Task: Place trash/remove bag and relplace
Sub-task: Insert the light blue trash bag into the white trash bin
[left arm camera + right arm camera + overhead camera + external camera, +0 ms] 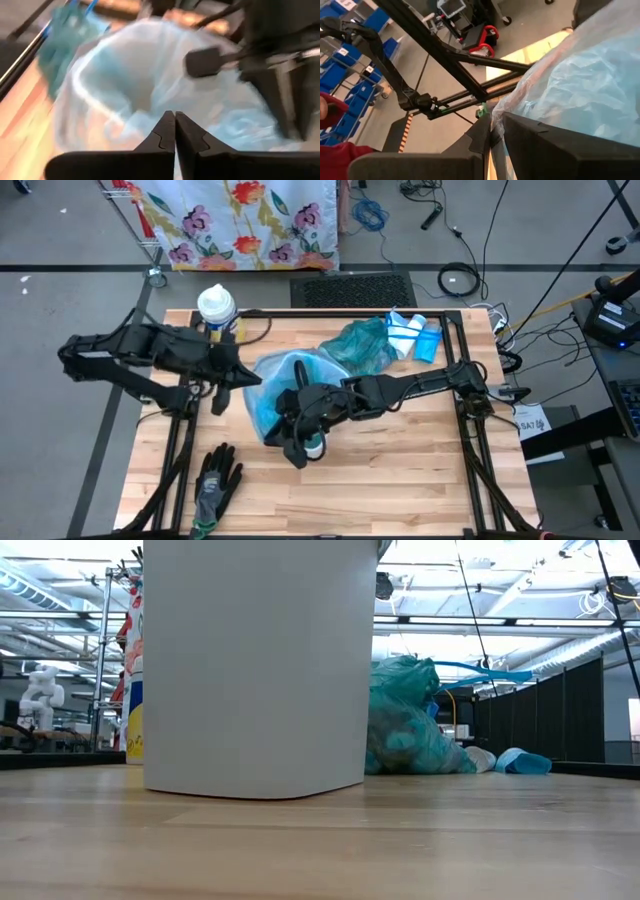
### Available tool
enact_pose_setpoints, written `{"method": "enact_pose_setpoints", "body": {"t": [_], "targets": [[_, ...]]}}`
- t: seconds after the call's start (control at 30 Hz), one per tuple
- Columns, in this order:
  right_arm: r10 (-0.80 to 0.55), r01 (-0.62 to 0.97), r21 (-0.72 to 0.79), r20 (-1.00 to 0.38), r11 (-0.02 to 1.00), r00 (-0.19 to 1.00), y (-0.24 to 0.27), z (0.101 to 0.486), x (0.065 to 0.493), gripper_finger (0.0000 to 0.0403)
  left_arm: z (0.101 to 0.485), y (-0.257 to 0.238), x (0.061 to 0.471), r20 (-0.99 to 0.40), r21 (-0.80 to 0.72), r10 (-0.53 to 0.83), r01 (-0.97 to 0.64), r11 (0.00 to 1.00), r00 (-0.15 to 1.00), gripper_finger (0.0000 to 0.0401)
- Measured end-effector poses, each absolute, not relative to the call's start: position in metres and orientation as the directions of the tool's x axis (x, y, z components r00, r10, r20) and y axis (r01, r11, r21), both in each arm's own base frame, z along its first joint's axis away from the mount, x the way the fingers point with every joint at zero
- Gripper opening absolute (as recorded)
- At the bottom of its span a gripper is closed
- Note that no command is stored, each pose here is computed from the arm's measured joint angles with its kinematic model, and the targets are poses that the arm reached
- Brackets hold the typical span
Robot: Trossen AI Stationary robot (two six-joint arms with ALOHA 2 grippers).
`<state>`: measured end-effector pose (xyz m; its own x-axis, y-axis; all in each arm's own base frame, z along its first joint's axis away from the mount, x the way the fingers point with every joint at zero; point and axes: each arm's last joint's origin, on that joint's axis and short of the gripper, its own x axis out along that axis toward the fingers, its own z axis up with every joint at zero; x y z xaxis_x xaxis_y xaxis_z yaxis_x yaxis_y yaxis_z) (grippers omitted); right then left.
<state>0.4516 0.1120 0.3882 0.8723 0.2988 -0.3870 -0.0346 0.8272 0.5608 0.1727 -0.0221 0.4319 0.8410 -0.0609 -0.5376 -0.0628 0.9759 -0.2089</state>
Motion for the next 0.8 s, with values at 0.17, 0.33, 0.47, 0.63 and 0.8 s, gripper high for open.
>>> {"method": "enact_pose_setpoints", "body": {"t": [0.17,0.33,0.47,0.63,0.8], "targets": [[0.301,-0.058,0.552,-0.361,0.832,0.883,0.112,0.391,0.453,0.0042,0.439,-0.044,0.181,-0.633,-0.209,0.022,-0.198,0.958,0.774,0.0001],[0.301,-0.065,0.541,-0.361,0.838,0.883,0.112,0.391,0.453,0.0042,0.429,-0.080,0.179,-0.645,-0.197,0.117,-0.312,0.930,0.755,0.0001],[0.303,-0.070,0.535,-0.361,0.842,0.882,0.113,0.391,0.452,0.0042,0.422,-0.100,0.163,-0.620,-0.186,0.221,-0.414,0.891,0.753,0.0001],[0.303,-0.078,0.528,-0.356,0.846,0.884,0.113,0.391,0.453,0.0042,0.427,-0.099,0.153,-0.591,-0.194,0.224,-0.406,0.893,0.775,0.0000],[0.306,-0.100,0.527,-0.319,0.844,0.897,0.113,0.395,0.454,0.0042,0.427,-0.092,0.160,-0.588,-0.140,0.263,-0.416,0.899,0.765,0.0000]]}}
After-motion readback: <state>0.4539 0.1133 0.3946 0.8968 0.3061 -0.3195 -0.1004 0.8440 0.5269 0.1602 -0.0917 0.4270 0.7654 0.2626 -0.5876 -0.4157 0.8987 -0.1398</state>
